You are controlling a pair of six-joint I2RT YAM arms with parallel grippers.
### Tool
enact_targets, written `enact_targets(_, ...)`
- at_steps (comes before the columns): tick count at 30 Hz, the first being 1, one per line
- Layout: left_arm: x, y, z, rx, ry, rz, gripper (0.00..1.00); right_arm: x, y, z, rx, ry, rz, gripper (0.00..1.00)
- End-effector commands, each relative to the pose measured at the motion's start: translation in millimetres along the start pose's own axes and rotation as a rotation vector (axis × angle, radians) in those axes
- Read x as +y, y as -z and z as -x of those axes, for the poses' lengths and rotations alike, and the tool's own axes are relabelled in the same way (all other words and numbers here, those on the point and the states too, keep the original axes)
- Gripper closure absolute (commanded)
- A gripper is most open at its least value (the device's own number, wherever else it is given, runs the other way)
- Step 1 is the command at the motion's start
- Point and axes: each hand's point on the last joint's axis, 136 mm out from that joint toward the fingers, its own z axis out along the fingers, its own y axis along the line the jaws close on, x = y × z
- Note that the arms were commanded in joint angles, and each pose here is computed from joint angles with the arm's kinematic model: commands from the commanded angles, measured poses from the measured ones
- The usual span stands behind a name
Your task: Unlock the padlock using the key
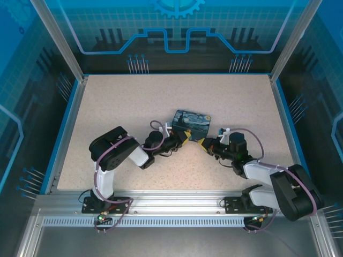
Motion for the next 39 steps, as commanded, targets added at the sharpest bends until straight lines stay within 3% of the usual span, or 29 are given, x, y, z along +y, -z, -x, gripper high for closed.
enact_targets(1,-53,-2,6,0.007,-0.013,-0.155,1.0,15,-5,8,-0.03,0.001,0.042,1.0)
enact_targets(39,-59,-5,7,0.014,0.0,-0.171,1.0,13,-13,13,-0.057,-0.028,0.007,1.0)
